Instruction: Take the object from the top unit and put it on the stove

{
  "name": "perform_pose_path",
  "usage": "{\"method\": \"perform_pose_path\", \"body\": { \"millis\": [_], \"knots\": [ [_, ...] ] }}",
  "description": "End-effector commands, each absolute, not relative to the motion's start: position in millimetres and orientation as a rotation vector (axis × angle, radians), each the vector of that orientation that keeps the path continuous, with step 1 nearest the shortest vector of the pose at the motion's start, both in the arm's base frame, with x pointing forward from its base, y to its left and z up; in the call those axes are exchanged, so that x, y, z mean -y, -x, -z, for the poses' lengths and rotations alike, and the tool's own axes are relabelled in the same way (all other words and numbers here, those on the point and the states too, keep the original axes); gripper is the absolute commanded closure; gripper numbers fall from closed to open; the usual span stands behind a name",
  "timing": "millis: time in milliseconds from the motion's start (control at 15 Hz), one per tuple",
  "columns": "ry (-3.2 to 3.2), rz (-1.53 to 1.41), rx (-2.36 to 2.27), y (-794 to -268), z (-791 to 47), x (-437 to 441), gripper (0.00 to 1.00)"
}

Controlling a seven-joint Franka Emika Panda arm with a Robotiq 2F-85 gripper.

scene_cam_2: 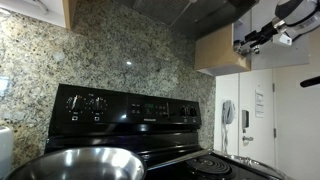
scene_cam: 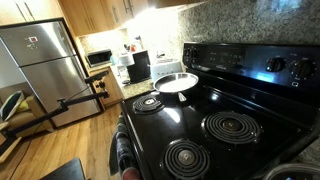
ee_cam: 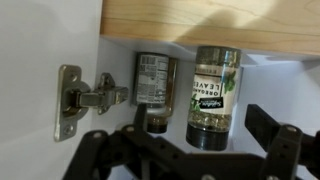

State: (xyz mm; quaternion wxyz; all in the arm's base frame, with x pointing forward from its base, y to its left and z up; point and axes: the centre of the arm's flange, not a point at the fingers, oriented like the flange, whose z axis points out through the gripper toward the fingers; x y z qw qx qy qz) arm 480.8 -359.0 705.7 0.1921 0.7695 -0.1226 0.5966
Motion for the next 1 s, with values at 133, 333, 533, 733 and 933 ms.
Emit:
{"method": "perform_pose_path", "body": {
  "millis": [133, 333, 533, 733, 933],
  "knots": [
    [-2.118, -1.68, 0.174, -505, -716, 373, 0.0],
    [-2.103, -1.668, 0.114, -509, -723, 372, 0.0],
    [-2.093, -1.662, 0.082, -510, -726, 373, 0.0],
    [-2.092, -1.637, 0.076, -513, -728, 373, 0.0],
    [-2.085, -1.605, 0.058, -516, -729, 373, 0.0]
  ]
}}
